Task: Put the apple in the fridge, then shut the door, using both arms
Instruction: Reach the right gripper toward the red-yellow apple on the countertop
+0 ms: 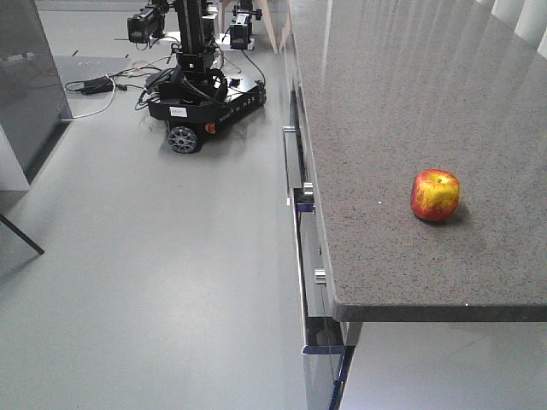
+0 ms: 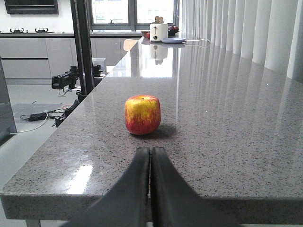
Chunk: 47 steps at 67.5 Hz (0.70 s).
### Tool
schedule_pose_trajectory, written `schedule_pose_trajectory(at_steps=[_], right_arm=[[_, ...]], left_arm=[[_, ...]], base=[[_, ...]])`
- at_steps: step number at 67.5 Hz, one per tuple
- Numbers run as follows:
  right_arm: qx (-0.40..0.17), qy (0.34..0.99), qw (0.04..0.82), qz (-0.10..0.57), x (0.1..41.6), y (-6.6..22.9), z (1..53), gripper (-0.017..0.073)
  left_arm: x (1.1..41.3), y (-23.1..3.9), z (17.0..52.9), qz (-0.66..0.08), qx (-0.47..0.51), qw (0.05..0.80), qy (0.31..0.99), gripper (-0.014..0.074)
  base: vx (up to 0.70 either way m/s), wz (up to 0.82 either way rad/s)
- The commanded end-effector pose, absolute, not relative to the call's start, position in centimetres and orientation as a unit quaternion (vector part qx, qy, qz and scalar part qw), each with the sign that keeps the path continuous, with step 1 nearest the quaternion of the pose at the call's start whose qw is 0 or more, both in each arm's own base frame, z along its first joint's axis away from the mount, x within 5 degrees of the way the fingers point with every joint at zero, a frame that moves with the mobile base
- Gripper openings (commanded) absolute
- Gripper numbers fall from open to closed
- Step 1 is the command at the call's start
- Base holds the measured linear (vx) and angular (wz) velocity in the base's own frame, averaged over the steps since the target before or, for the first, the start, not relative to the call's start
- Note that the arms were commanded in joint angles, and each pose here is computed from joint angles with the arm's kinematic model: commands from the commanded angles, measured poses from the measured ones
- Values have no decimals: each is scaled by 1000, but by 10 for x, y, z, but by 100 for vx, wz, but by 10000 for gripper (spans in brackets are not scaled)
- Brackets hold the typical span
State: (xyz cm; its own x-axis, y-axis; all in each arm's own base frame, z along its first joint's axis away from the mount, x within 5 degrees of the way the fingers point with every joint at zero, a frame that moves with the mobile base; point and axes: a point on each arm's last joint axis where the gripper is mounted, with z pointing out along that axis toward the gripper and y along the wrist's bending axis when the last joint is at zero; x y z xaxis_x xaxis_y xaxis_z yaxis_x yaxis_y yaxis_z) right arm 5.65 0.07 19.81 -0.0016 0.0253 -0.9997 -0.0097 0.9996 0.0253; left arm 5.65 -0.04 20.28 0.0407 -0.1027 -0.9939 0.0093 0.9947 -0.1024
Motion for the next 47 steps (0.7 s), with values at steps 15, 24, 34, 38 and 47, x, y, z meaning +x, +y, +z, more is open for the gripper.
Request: schedule_pose_trajectory(at_steps=[15,24,34,38,47], right_arm=[[4,678,735,5,56,0,205,-2],[4,674,739,5,56,0,206,-2],[5,667,745,5,55,0,208,-2],[8,647,763,6,55,0,213,-2],[35,594,803,35,49,-1,244,-2]], left_arm=[[56,0,202,-42,-41,743,667,-6],[56,0,202,-42,-41,743,667,-6],[56,0,202,-42,-41,743,667,-6],[56,0,202,-42,-41,743,667,-6],[56,0,202,-42,-41,743,667,-6]], base=[[0,0],[0,0],[0,0],[0,0],[0,0]])
